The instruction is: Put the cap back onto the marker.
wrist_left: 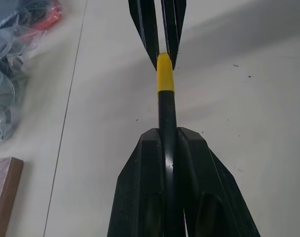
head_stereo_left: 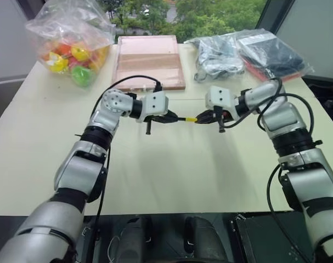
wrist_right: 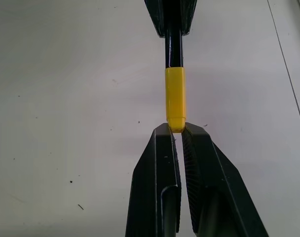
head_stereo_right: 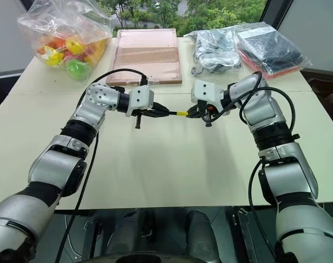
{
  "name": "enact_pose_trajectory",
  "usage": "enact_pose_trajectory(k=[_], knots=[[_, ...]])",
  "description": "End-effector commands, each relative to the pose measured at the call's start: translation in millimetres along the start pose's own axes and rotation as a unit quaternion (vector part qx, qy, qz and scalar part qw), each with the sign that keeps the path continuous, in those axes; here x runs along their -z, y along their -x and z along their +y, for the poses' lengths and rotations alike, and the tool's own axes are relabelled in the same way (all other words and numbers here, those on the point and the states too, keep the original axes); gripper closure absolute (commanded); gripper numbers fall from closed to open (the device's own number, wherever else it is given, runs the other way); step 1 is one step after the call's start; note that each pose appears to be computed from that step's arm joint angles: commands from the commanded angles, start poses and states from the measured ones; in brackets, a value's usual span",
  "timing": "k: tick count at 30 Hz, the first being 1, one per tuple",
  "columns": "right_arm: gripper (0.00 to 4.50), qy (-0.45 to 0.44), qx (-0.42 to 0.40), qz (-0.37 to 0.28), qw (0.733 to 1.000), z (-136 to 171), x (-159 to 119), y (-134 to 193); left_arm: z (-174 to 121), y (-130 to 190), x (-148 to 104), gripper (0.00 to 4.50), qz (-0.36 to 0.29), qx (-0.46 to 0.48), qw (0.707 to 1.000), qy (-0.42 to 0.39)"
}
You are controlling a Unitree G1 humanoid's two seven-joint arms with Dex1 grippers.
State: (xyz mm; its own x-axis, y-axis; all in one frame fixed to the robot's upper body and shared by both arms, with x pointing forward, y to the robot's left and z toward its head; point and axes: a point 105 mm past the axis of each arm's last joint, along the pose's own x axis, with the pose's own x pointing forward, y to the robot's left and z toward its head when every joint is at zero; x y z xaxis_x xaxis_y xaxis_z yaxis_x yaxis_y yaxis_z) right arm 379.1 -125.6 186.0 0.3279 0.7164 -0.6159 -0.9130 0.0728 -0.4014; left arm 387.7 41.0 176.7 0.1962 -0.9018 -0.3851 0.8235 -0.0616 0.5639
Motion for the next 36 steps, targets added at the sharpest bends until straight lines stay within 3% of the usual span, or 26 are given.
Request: enact_pose_trajectory(k=[1,15,22,25,28,32,36], knots=[[4.45,0.053,0.004,-0.052,0.997,-5.4,-38.8,0.7,4.1,-13.4,-25.9,4.5,-0.049,0.0,0.998,-0.024],[4.45,0.049,0.01,-0.047,0.998,-7.9,-33.2,0.1,8.4,-9.1,-31.2,4.5,-0.068,-0.009,0.997,-0.017],[4.45,0.043,0.006,-0.034,0.998,-5.9,-26.9,0.2,9.2,-2.3,-15.3,4.5,-0.043,-0.03,0.999,-0.01],[3.37,0.041,0.002,-0.026,0.999,-4.9,-23.8,0.9,9.8,0.8,-11.2,4.5,-0.036,-0.035,0.999,-0.007],[2.0,0.038,-0.002,0.003,0.999,-3.9,-14.5,3.2,10.8,6.5,-2.0,4.5,-0.016,-0.046,0.999,-0.007],[2.0,0.036,0.029,0.017,0.999,-12.9,-6.4,17.9,12.7,26.1,14.2,4.5,0.009,-0.068,0.998,0.011],[2.0,0.012,0.121,-0.009,0.992,-36.9,-9.0,44.0,4.9,49.4,29.2,4.5,0.025,-0.07,0.997,0.031]])
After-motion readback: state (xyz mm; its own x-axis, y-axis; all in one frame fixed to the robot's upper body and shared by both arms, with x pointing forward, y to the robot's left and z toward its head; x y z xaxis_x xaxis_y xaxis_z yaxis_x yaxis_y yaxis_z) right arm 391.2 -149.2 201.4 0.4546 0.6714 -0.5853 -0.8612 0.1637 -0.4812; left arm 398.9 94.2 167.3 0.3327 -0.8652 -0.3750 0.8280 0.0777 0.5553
